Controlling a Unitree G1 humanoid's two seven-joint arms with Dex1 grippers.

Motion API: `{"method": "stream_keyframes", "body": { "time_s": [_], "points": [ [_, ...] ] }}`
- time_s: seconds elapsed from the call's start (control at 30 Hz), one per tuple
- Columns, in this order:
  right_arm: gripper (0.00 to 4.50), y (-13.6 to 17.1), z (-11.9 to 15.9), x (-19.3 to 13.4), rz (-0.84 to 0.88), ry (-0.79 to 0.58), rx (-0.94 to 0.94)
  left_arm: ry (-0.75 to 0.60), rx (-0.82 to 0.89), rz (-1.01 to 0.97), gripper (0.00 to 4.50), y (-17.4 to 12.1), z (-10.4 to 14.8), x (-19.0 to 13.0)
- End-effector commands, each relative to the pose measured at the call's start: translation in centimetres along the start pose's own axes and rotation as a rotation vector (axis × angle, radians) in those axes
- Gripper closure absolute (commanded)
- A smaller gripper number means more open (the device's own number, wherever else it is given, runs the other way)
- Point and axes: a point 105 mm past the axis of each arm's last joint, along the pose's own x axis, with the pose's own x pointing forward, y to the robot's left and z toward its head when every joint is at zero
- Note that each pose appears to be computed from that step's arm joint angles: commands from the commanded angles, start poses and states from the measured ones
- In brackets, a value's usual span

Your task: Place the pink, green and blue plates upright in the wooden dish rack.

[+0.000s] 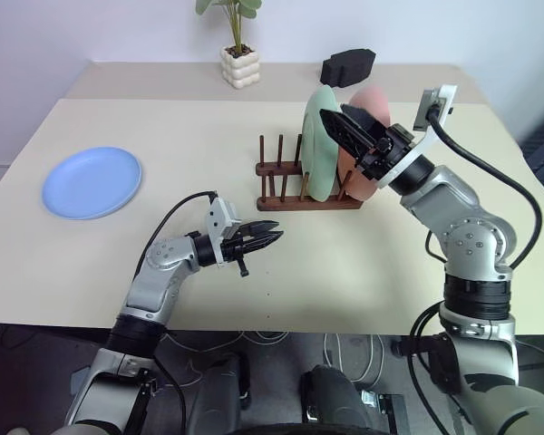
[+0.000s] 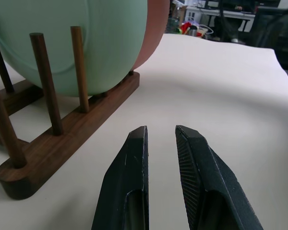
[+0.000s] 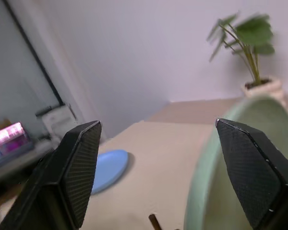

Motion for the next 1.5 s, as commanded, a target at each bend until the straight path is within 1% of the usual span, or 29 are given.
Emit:
{"method": "stream_keyframes", "body": {
  "time_s": [0.03, 0.1, 0.17, 0.2, 0.23, 0.3, 0.37, 0.4, 0.43, 0.47, 0.53, 0.57, 0.6, 0.63, 0.7, 0.8, 0.87, 1.07, 1.13, 1.2, 1.3, 1.4, 1.43, 1.47, 1.5],
  "points": [
    [0.57, 1.3, 2.1, -0.1, 0.043, -0.004, -0.250, -0.061, 0.042, 0.066, 3.58, 1.2, 2.0, -0.7],
    [0.57, 1.5, 2.2, -0.4, 0.051, 0.018, -0.349, -0.083, 0.037, 0.130, 3.58, 2.2, 2.6, -1.2],
    [0.51, 2.1, 2.3, -0.8, 0.087, 0.038, -0.407, -0.085, 0.028, 0.292, 3.06, 4.9, 3.3, -2.3],
    [0.51, 2.5, 2.1, -0.9, 0.107, 0.053, -0.448, -0.116, 0.030, 0.354, 2.75, 5.9, 4.3, -3.1],
    [0.51, 2.9, 1.7, -1.1, 0.130, 0.073, -0.469, -0.150, 0.034, 0.447, 2.30, 7.2, 5.3, -4.2],
    [0.51, 3.3, 0.9, -1.2, 0.159, 0.103, -0.497, -0.197, 0.054, 0.631, 1.27, 9.7, 7.0, -6.4],
    [0.51, 3.5, 0.4, -1.3, 0.171, 0.117, -0.502, -0.224, 0.039, 0.863, 0.18, 12.6, 8.0, -9.3],
    [0.51, 3.5, 0.1, -1.3, 0.175, 0.122, -0.504, -0.238, 0.013, 0.960, 0.08, 13.7, 8.2, -10.6],
    [0.51, 3.5, 0.0, -1.3, 0.178, 0.126, -0.506, -0.246, -0.008, 1.018, 0.08, 14.3, 8.4, -11.5],
    [0.51, 3.6, -0.2, -1.3, 0.186, 0.135, -0.515, -0.245, -0.014, 1.172, 0.08, 15.7, 8.6, -13.9],
    [0.51, 3.8, -0.5, -1.2, 0.204, 0.146, -0.522, -0.228, -0.039, 1.437, 0.08, 17.3, 8.5, -18.5],
    [0.51, 3.9, -0.6, -1.2, 0.215, 0.149, -0.523, -0.189, -0.029, 1.573, 0.08, 17.6, 8.3, -20.8],
    [0.51, 4.1, -0.6, -1.1, 0.225, 0.149, -0.522, -0.109, -0.020, 1.683, 0.08, 17.7, 7.6, -22.6],
    [0.51, 4.2, -0.6, -1.0, 0.231, 0.148, -0.521, -0.052, -0.022, 1.767, 0.08, 17.6, 7.0, -24.0],
    [0.51, 4.5, -0.6, -0.8, 0.239, 0.150, -0.520, 0.002, -0.054, 1.878, 0.08, 17.3, 6.3, -26.0],
    [0.51, 4.6, -0.7, -0.6, 0.247, 0.154, -0.515, 0.064, -0.100, 1.972, 0.08, 16.8, 5.6, -27.7],
    [0.51, 4.7, -0.9, -0.5, 0.251, 0.157, -0.513, 0.108, -0.149, 1.996, 0.08, 16.7, 4.9, -28.2],
    [0.51, 5.9, -1.4, -0.7, 0.315, 0.164, -0.487, 0.244, -0.377, 1.909, 0.08, 17.0, 1.0, -28.1],
    [0.51, 6.3, -1.8, -1.0, 0.339, 0.183, -0.486, 0.254, -0.440, 1.871, 0.08, 17.1, 0.1, -27.9],
    [0.51, 6.5, -2.1, -1.3, 0.349, 0.198, -0.488, 0.254, -0.471, 1.850, 0.08, 17.3, -0.3, -27.9],
    [0.51, 6.3, -2.6, -1.7, 0.339, 0.215, -0.494, 0.214, -0.502, 1.855, 0.83, 17.4, -0.4, -28.0],
    [0.51, 6.1, -3.0, -1.9, 0.329, 0.225, -0.497, 0.180, -0.498, 1.856, 2.21, 17.5, -0.2, -27.9],
    [0.51, 6.0, -3.1, -2.0, 0.326, 0.226, -0.496, 0.166, -0.498, 1.851, 2.82, 17.6, 0.0, -27.7],
    [0.51, 6.0, -3.2, -2.0, 0.323, 0.227, -0.496, 0.150, -0.497, 1.842, 3.19, 17.7, 0.1, -27.4],
    [0.51, 5.9, -3.3, -2.1, 0.320, 0.230, -0.497, 0.133, -0.497, 1.832, 3.68, 17.7, 0.3, -27.0]
  ]
}}
